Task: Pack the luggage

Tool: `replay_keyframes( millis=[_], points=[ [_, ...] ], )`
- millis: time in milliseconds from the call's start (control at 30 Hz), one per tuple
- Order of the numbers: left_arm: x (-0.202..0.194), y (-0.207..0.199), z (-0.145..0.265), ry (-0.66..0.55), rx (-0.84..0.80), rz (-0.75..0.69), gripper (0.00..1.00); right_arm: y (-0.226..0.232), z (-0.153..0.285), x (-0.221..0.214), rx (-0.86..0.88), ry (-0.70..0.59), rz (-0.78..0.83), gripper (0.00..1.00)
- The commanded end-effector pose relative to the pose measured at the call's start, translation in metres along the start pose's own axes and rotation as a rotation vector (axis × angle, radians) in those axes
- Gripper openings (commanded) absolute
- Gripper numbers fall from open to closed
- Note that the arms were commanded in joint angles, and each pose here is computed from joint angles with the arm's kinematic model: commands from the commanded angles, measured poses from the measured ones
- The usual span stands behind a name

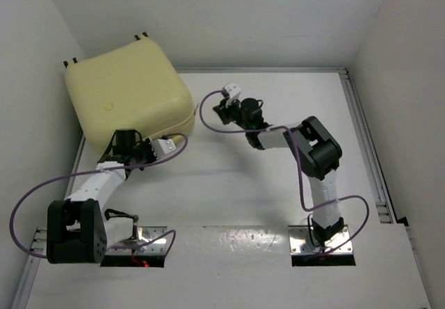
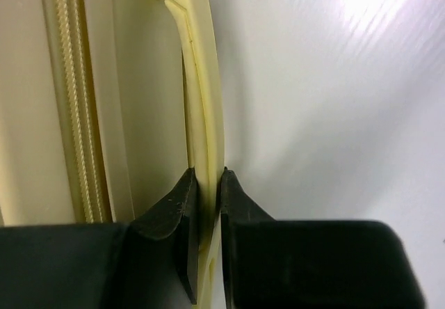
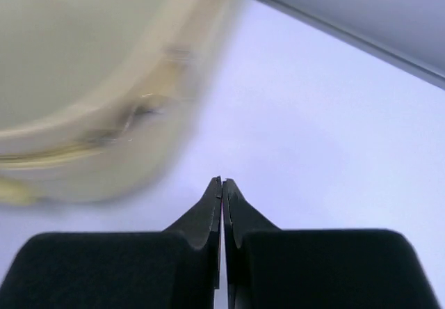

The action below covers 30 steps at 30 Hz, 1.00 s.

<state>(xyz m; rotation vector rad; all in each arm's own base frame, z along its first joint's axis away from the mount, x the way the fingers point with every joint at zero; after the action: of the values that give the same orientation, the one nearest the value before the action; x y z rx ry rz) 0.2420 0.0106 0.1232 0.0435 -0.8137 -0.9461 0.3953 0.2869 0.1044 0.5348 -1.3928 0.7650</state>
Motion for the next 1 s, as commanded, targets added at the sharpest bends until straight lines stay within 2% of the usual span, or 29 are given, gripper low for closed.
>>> replay_keyframes(
  millis=[0,167,200,300,367,400,500,600,633,700,733,967],
  points=[
    [-0.048,-0.005,0.022,0.285,-0.045,0.055,0.00,-0.094,0.031,-0.009,-0.378,0.078,0.042,0.00],
    [-0.048,0.014,0.014,0.255,-0.077,0.061,0.00,-0.123,0.025,-0.016,-0.384,0.068,0.025,0.00],
    [-0.044,0.019,0.013,0.239,-0.078,0.060,0.00,-0.123,0.020,-0.029,-0.375,0.084,0.014,0.00],
    [-0.035,0.031,0.005,0.227,-0.083,0.078,0.00,-0.135,0.006,-0.021,-0.324,0.035,-0.016,0.01],
    [-0.030,0.037,0.001,0.222,-0.082,0.091,0.00,-0.135,0.003,-0.009,-0.154,-0.010,-0.073,0.14],
    [-0.025,0.041,-0.002,0.217,-0.083,0.091,0.00,-0.131,0.006,-0.009,-0.037,-0.019,-0.091,0.26],
    [-0.022,0.044,-0.006,0.216,-0.091,0.085,0.00,-0.103,0.017,0.004,0.233,-0.047,-0.133,0.41],
    [-0.015,0.044,-0.008,0.205,-0.093,0.076,0.00,-0.074,0.023,0.014,0.429,-0.063,-0.167,0.50],
    [-0.015,0.044,-0.008,0.205,-0.093,0.076,0.00,-0.063,0.020,0.016,0.481,-0.050,-0.175,0.50],
    [-0.013,0.042,-0.009,0.209,-0.094,0.076,0.00,-0.053,0.019,0.010,0.497,0.021,-0.227,0.55],
    [-0.014,0.042,-0.008,0.217,-0.088,0.084,0.00,-0.046,0.010,0.015,0.509,0.006,-0.163,0.55],
    [-0.006,0.036,-0.006,0.207,-0.078,0.101,0.00,-0.016,-0.012,0.018,0.441,0.039,-0.066,0.65]
  ],
)
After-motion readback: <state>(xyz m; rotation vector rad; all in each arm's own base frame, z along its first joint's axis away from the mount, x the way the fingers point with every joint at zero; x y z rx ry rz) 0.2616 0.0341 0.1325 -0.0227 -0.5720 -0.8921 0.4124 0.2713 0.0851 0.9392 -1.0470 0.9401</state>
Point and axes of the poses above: each gripper's point midway between its finger pads, its own z axis back along the fingers, its own y axis along the line the jaws close on, x = y × z, the point moved 9 cm from there along z, back along the fingers, and after that the axes turned 9 degrees about z, right-handed, at the moved point
